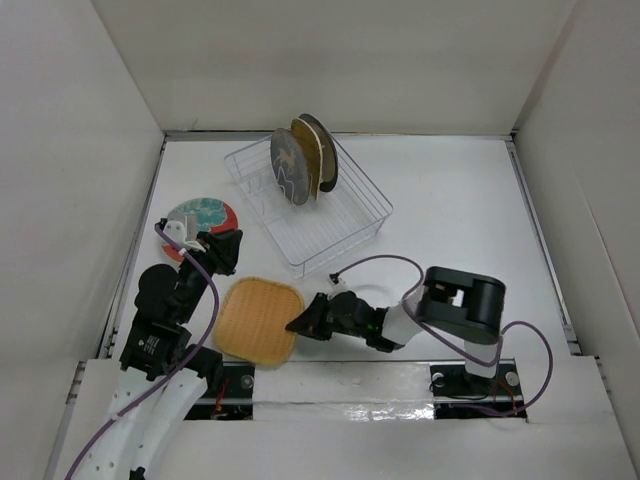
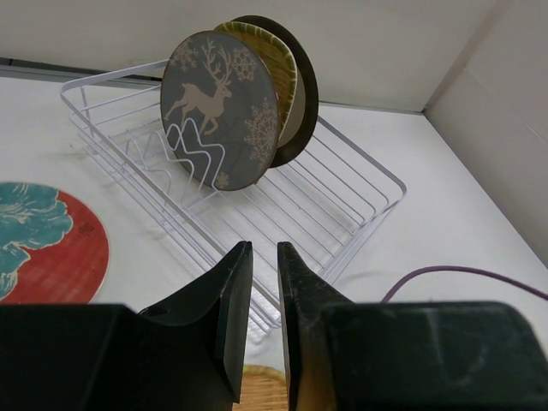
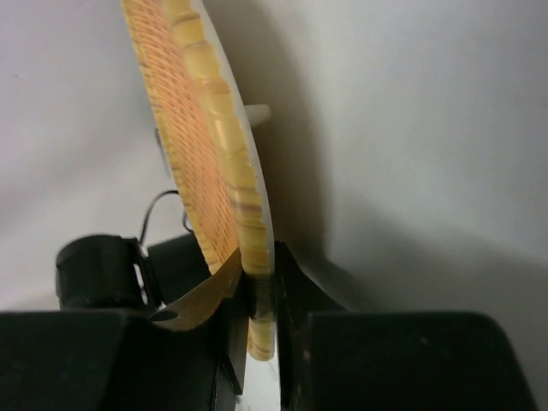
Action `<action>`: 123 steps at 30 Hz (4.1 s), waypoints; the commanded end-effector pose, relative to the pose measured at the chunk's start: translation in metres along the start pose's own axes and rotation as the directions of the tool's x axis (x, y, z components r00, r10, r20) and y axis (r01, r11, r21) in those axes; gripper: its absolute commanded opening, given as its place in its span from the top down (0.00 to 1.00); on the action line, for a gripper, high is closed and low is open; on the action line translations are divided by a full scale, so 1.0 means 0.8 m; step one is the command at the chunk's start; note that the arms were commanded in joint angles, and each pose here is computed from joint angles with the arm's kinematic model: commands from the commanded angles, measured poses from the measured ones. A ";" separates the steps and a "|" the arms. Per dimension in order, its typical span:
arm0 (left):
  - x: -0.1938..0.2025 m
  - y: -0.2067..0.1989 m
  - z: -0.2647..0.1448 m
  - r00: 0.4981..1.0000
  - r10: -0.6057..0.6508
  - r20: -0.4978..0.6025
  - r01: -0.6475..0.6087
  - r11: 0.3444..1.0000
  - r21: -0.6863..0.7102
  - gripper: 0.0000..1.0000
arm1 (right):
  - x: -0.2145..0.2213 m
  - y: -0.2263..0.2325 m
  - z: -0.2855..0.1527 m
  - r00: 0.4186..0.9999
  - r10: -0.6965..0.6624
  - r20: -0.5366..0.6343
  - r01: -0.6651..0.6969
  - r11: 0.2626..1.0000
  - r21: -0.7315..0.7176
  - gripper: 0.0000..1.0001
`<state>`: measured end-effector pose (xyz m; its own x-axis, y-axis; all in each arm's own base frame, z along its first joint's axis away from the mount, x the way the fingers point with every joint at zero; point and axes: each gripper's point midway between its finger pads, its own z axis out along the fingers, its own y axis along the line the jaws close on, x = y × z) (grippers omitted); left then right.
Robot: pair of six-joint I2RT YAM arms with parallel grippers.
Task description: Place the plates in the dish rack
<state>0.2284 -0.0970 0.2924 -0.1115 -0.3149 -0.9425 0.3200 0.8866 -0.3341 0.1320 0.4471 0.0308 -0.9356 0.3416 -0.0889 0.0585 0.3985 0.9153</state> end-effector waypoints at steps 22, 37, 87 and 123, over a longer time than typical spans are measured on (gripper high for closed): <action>-0.036 0.006 -0.013 0.991 -0.013 0.132 0.018 0.999 -0.037 0.83 | -0.400 0.363 -0.146 0.178 -0.590 0.787 0.582 0.708 0.399 1.00; -0.019 0.010 0.003 0.997 -0.005 0.072 0.008 0.999 -0.051 0.82 | -0.481 0.364 -0.042 -0.098 -0.770 0.631 0.520 0.501 0.692 1.00; 0.059 0.120 0.072 0.900 -0.413 0.137 0.422 0.752 -0.506 1.00 | -0.278 0.302 -0.125 0.461 -0.657 0.596 0.713 0.674 0.191 1.00; 0.212 0.344 0.026 0.614 -0.674 0.411 0.700 0.225 -0.678 0.46 | -0.170 0.221 -0.194 0.531 -0.716 0.453 0.791 0.611 0.039 0.34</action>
<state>0.3082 0.0895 0.0364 0.0770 -0.9183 -0.3883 -0.6888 0.2326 -0.6866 0.2157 0.3413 0.2476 -0.4036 0.2154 -0.8892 -0.6745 0.5867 0.4482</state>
